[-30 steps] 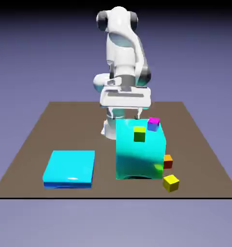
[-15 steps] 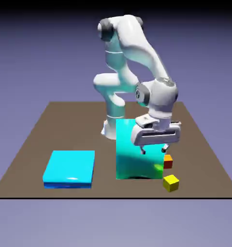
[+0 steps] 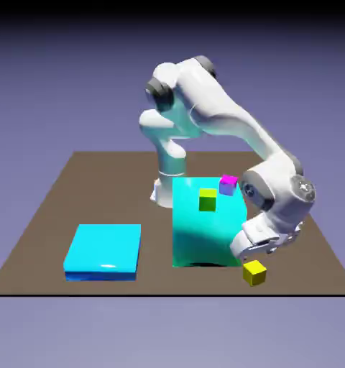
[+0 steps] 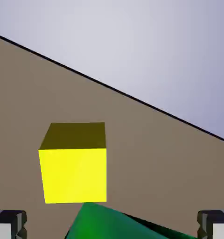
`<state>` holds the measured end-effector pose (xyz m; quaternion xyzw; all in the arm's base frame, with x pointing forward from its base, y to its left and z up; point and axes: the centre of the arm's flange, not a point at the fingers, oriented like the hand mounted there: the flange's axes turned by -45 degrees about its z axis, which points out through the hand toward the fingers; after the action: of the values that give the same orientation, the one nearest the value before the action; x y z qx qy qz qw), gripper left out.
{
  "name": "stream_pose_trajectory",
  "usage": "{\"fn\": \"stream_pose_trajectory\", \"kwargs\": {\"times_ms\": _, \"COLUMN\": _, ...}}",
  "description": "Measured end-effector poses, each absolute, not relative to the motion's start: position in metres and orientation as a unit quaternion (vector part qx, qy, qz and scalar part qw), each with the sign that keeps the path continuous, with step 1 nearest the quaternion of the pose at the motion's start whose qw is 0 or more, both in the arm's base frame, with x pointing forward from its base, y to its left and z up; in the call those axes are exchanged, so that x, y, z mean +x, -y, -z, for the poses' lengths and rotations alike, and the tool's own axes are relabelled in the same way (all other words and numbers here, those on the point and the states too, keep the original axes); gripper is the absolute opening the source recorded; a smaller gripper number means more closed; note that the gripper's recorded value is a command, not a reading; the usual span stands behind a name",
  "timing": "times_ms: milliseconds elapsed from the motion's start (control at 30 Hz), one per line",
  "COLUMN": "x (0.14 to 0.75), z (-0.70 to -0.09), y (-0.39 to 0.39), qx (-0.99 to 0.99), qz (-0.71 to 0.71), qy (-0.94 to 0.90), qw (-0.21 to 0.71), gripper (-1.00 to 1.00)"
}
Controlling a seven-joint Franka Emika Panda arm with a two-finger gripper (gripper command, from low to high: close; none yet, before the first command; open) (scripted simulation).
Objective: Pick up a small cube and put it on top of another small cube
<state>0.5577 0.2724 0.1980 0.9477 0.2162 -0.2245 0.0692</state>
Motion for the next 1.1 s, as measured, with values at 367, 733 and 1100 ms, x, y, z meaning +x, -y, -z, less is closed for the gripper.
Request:
{"fn": "stream_pose_trajectory", "kwargs": {"times_ms": 367, "x": 0.538, "z": -0.106, "y": -0.273, "qx": 0.931, "qz": 0.29, "qy": -0.21, "qw": 0.066, "gripper": -1.0}}
{"fn": "stream_pose_trajectory", "kwargs": {"times_ms": 733, "x": 0.557, "z": -0.22, "y": -0.255, "qx": 0.921, "qz": 0.3, "qy": -0.224, "qw": 0.107, "gripper": -1.0}}
{"fn": "stream_pose_trajectory", "kwargs": {"times_ms": 1100, "x": 0.53, "z": -0.346, "y": -0.188, "qx": 0.92, "qz": 0.305, "qy": -0.219, "qw": 0.116, "gripper": -1.0}}
